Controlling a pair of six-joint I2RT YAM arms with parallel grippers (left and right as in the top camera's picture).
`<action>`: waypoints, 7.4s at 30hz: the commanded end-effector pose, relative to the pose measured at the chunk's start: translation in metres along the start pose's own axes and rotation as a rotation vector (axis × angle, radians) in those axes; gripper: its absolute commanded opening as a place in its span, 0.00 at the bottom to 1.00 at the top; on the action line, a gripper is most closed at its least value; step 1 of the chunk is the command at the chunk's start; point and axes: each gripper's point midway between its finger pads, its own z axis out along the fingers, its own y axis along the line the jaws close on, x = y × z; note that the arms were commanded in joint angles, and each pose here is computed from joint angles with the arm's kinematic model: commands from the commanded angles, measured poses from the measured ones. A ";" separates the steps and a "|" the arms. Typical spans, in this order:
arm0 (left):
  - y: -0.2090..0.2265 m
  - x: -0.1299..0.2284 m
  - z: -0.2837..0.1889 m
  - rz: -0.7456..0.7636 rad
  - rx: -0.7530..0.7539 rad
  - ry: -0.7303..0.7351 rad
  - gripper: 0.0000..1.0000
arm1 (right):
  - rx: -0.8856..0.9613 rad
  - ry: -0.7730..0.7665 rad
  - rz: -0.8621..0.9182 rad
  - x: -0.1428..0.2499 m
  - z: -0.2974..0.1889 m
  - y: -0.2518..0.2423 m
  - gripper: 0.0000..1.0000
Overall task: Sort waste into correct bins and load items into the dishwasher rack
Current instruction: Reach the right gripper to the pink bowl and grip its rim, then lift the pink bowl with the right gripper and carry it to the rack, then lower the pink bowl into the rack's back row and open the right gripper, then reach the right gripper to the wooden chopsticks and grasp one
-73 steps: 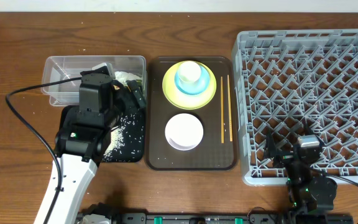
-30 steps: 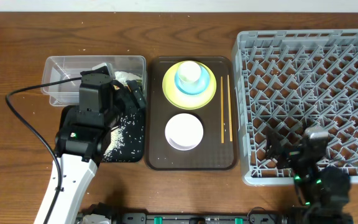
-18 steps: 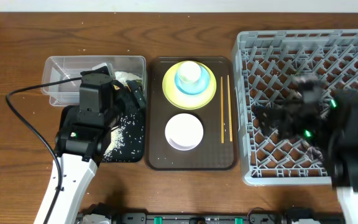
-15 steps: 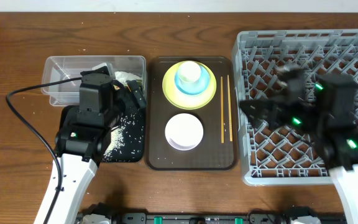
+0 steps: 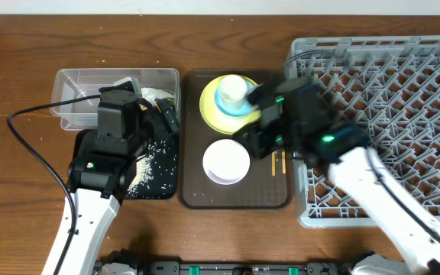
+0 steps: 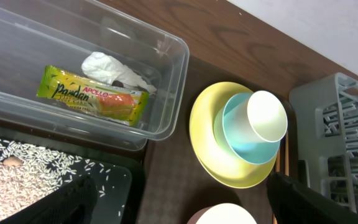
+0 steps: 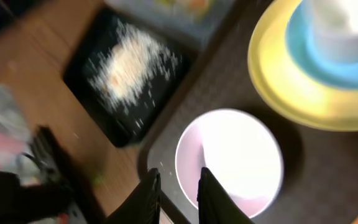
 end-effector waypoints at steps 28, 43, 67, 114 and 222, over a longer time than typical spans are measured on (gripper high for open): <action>-0.001 -0.007 -0.002 0.007 -0.004 -0.017 0.90 | 0.229 0.337 -0.185 0.104 0.130 -0.002 0.31; -0.001 -0.007 -0.002 0.008 -0.004 -0.017 0.90 | 0.269 0.254 -0.197 0.078 0.110 0.000 0.01; -0.001 -0.007 -0.002 0.007 -0.004 -0.017 0.90 | -0.316 -0.561 -0.055 -0.132 -0.169 -0.078 0.01; -0.001 -0.007 -0.002 0.007 -0.004 -0.017 0.90 | -0.475 -0.555 0.246 -0.085 -0.122 -0.283 0.01; -0.001 -0.007 -0.002 0.007 -0.004 -0.017 0.90 | 0.922 0.131 0.405 0.075 0.060 -0.177 0.36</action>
